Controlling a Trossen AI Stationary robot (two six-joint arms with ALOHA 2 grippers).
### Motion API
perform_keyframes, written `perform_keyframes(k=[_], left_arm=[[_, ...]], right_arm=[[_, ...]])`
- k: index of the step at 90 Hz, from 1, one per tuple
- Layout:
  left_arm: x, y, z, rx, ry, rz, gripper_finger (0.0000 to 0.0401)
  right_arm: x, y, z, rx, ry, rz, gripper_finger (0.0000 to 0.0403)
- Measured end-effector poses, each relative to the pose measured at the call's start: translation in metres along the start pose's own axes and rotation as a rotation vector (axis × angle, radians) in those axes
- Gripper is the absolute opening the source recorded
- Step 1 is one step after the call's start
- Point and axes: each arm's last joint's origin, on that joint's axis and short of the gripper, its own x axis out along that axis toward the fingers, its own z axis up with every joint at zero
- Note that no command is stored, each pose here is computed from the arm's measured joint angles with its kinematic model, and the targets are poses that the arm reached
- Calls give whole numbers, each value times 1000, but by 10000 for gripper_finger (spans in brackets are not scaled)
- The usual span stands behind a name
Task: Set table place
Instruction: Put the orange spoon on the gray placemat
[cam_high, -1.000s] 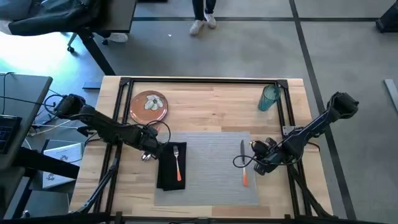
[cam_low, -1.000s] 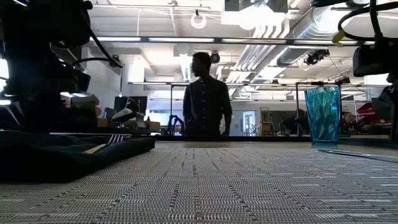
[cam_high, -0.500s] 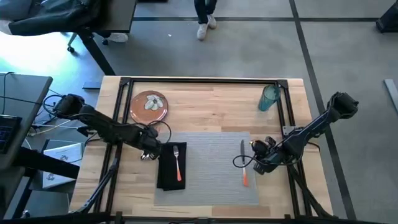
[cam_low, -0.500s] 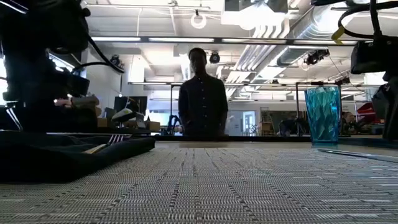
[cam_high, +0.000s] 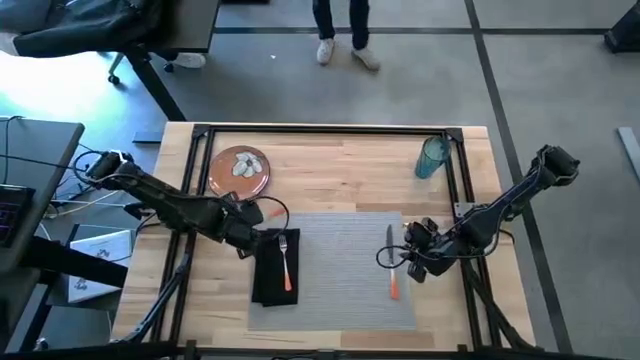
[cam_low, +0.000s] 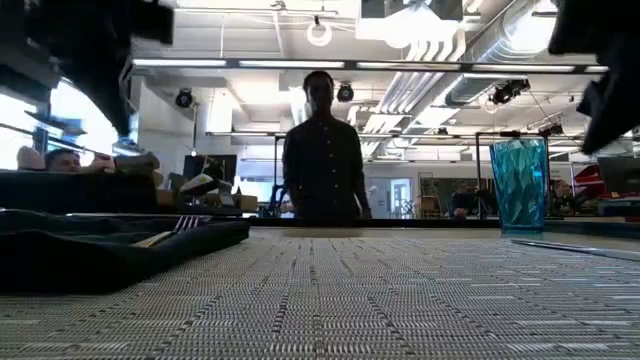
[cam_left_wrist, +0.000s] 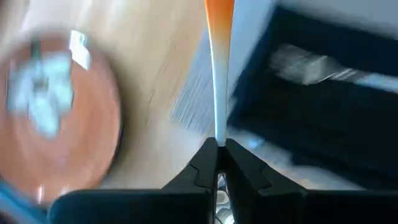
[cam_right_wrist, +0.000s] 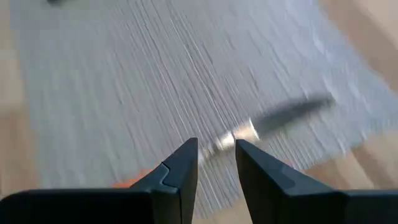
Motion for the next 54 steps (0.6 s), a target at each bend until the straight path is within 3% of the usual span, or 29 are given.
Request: perform_keyframes(k=[9, 22, 34, 54], left_arm=[[-10, -9, 6, 137, -88, -15, 0], [-15, -26, 16, 401, -254, -73, 0], [-7, -44, 29, 604, -356, -84, 0], [21, -70, 47, 821, -438, -33, 0]], right_arm=[[0, 6, 13, -31, -153, 10, 94], [2, 11, 38, 17, -339, 65, 96], [10, 12, 58, 56, -359, 188, 112], [43, 3, 79, 234, -313, 283, 164]])
